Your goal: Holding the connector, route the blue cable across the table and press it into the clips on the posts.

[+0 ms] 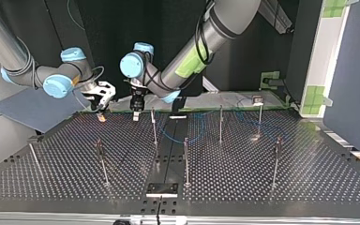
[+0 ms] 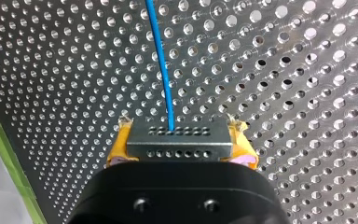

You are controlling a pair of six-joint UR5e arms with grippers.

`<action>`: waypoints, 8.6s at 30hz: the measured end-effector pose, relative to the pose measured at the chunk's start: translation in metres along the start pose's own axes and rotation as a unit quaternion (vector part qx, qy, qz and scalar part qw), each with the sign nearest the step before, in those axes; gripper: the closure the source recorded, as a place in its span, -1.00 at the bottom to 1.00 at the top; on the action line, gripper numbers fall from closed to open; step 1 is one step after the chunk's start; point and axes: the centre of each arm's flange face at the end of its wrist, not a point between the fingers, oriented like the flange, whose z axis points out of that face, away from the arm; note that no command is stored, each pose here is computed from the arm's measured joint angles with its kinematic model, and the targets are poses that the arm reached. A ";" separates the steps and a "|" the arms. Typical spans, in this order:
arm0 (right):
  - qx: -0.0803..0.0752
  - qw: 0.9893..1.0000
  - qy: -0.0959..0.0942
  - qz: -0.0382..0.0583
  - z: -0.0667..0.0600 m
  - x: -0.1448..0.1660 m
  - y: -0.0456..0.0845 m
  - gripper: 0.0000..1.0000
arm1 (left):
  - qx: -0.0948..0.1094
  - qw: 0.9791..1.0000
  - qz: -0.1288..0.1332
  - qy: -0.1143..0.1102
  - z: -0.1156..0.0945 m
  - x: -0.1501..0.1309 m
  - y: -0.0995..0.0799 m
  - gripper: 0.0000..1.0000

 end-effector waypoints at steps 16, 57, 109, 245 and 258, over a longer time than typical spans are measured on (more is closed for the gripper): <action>0.002 1.000 -0.001 0.000 0.000 0.000 0.000 1.00 | -0.003 1.000 -0.005 -0.005 0.001 0.003 -0.022 1.00; 0.071 0.990 0.121 -0.027 -0.074 0.146 -0.051 1.00 | -0.051 0.996 -0.028 -0.072 -0.045 -0.145 -0.058 1.00; 0.094 0.979 0.179 -0.035 -0.111 0.194 -0.066 1.00 | 0.019 0.987 -0.025 -0.157 0.011 -0.224 -0.037 1.00; 0.081 0.981 0.176 -0.018 -0.090 0.194 -0.038 1.00 | 0.022 0.966 -0.250 -0.057 -0.208 -0.104 -0.002 -0.96; 0.084 0.981 0.175 -0.018 -0.090 0.193 -0.040 1.00 | -0.020 0.978 -0.195 -0.077 -0.182 -0.083 0.067 -0.96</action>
